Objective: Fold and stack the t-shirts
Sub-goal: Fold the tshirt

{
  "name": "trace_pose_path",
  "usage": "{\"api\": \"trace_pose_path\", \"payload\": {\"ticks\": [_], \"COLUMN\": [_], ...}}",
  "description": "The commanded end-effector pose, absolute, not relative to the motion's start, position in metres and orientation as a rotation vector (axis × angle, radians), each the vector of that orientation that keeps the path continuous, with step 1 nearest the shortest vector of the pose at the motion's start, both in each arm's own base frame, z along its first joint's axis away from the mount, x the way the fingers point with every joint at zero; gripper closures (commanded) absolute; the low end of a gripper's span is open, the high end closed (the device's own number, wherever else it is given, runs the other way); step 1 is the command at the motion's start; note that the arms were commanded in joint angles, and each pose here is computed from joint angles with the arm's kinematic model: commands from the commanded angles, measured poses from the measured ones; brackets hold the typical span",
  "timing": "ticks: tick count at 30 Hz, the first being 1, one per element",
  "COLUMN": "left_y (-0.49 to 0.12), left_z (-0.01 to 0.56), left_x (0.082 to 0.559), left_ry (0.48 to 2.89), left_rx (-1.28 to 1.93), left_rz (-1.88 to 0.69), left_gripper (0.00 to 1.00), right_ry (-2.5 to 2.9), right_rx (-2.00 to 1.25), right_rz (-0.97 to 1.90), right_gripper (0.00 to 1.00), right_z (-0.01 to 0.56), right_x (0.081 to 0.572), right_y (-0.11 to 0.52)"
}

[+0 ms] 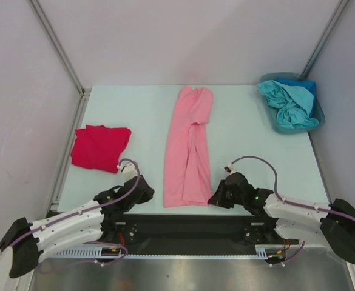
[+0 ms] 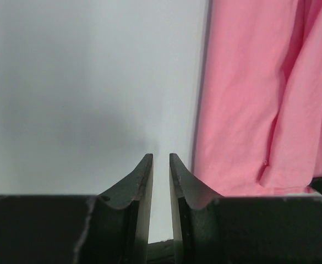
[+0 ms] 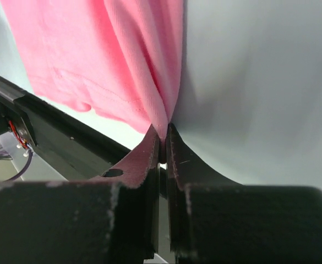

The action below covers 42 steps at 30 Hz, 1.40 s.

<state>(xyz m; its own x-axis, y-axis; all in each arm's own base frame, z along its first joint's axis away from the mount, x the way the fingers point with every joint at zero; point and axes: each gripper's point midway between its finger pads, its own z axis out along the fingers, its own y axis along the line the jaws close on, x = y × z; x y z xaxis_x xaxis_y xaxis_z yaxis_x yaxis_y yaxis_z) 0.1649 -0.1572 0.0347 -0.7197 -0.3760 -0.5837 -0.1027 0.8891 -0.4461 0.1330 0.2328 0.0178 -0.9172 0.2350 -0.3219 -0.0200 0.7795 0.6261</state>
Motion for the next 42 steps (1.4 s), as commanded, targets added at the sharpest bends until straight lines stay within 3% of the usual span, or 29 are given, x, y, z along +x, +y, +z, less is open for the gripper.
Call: {"api": "trace_pose_path", "payload": {"ticks": [1,11,18,24,29,42], "left_y": [-0.171,-0.173,-0.171,-0.174,-0.194,-0.212], "left_z": [0.055,0.056,0.053,0.051,0.043,0.021], "left_x": [0.176,0.177,0.175,0.174,0.169,0.154], "left_ry": [2.295,2.292,2.297,2.3,2.279,2.343], "left_rx": [-0.315,-0.311,-0.321,-0.312,-0.287,-0.308], "left_rz": [-0.556,-0.563,-0.559,-0.579,-0.745,-0.893], "left_gripper": [0.77,0.77,0.77,0.77,0.74,0.68], "right_ry": [2.727,2.729,2.703,2.685,2.66,2.651], "right_rx": [0.221,0.199,0.185,0.186,0.18,0.166], "right_rz": [0.661,0.699,0.736,0.751,0.774,0.784], "right_gripper": [1.0,1.0,0.67,0.58,0.55,0.56], "right_z": [-0.014,-0.015,-0.01,-0.003,0.006,0.009], "right_x": [0.108,0.108,0.11,0.112,0.116,0.119], "right_y": [0.185,0.193,0.201,0.203,0.207,0.21]}}
